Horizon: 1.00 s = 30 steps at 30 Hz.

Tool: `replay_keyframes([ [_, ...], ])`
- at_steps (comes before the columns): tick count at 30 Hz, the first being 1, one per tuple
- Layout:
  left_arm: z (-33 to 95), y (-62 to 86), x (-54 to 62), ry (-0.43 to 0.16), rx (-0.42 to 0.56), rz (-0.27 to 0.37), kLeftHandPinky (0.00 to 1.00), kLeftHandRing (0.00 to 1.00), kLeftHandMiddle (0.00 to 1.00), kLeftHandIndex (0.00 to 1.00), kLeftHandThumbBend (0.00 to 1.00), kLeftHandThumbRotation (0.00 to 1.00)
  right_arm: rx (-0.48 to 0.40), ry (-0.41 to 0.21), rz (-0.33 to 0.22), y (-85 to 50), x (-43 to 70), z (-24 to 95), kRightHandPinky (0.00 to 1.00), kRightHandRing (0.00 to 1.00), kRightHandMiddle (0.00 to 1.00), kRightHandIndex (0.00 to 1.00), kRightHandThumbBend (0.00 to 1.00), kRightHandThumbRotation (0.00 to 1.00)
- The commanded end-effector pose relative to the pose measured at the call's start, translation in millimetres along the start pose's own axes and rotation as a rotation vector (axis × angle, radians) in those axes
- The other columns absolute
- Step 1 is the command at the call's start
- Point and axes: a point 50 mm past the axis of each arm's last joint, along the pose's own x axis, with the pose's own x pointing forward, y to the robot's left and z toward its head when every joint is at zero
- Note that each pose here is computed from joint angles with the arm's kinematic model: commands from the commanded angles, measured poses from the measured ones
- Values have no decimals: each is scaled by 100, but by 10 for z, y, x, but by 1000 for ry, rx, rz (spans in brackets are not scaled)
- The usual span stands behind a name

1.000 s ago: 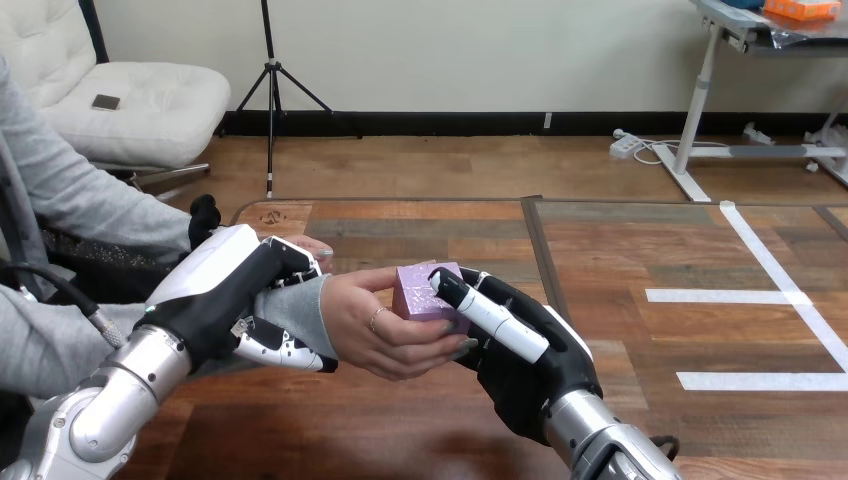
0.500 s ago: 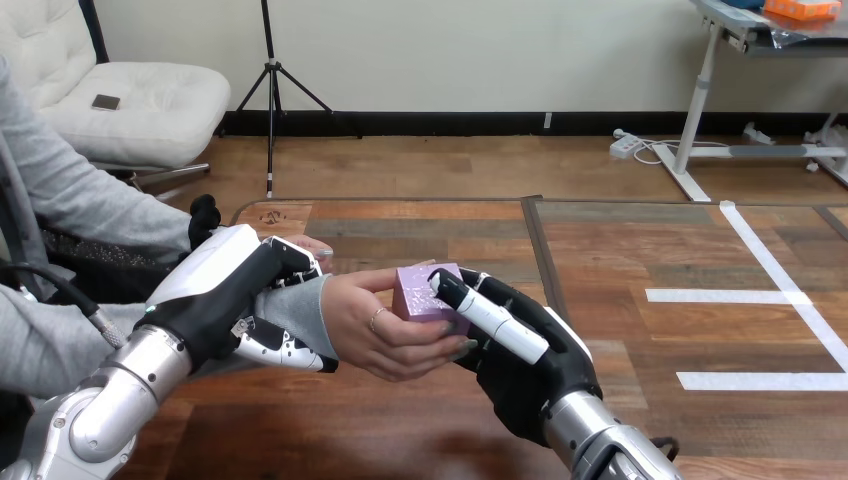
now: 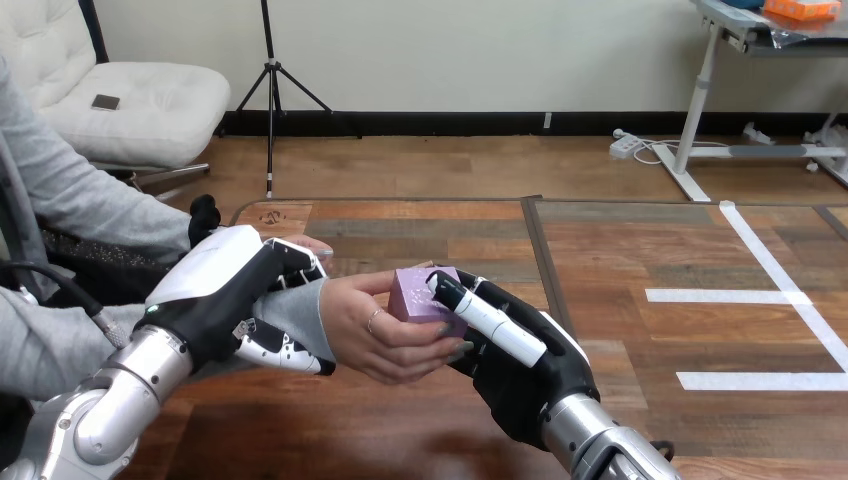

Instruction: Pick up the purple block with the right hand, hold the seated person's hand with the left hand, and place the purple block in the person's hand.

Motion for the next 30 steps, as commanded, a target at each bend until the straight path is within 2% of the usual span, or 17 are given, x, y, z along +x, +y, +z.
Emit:
replay_keyframes([
  [1,257,291,145,-124,50,138,44,50,53,51,74,1,25,-72,132,288,58,150,42,50,56,59,78,12],
  [15,252,291,104,-117,72,142,45,52,56,53,72,2,31,-97,149,227,34,184,46,53,59,62,74,25],
  [30,248,278,69,-118,82,160,46,55,59,54,73,2,27,-95,138,150,19,211,47,55,61,64,71,32],
])
